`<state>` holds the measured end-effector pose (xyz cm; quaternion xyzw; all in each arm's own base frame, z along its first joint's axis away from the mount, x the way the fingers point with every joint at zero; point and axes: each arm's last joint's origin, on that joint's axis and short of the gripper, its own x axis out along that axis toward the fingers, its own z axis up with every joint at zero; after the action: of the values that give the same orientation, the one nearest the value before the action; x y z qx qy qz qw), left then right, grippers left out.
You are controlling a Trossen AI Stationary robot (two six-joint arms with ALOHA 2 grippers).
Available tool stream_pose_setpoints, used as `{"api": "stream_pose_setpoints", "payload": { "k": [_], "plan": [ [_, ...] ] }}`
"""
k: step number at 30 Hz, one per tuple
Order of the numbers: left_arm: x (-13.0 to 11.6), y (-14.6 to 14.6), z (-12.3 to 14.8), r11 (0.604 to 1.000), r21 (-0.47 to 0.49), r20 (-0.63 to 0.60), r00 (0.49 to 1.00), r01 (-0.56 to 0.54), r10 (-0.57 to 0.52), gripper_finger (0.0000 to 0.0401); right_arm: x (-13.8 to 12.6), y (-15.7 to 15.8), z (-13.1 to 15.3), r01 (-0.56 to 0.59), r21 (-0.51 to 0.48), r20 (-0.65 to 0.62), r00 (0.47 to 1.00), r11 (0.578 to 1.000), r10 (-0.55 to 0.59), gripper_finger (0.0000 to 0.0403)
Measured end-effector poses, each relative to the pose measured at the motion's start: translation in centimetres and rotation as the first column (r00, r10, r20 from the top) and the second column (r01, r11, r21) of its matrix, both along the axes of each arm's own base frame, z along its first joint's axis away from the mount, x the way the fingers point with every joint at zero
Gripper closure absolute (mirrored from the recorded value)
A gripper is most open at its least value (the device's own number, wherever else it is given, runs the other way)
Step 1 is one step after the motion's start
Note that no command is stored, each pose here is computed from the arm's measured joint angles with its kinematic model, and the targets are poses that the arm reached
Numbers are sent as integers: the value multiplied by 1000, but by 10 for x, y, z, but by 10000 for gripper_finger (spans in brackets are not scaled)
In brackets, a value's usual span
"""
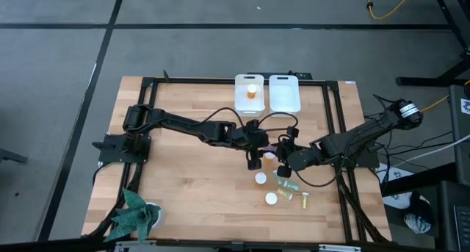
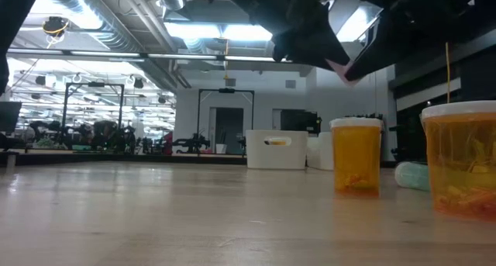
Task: Pick and place medicine bottles into bin by pill shape (circle, oval)
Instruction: Put the small purple medicine pill bottle into the right white bin
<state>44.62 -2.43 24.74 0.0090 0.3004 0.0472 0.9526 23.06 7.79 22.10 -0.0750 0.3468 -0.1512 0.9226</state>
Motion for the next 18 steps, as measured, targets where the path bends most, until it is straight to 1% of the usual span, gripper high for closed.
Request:
{"api": "stream_pose_setpoints", "payload": {
  "k": [4,6,13,18],
  "plan": [
    [0,0,0,1000,0,0,1000,-1,1,316,0,0,0,2,2,1,1000,1000,-2,303],
    [0,0,0,1000,-1,1,1000,1,-1,331,0,0,0,1,0,0,1000,1000,-1,303],
    [0,0,0,1000,-1,4,1000,1,-1,331,0,0,0,1,0,0,1000,1000,-1,302],
    [0,0,1,1000,4,5,1000,4,-4,324,0,0,0,3,5,6,1000,1000,-3,284]
  ]
}}
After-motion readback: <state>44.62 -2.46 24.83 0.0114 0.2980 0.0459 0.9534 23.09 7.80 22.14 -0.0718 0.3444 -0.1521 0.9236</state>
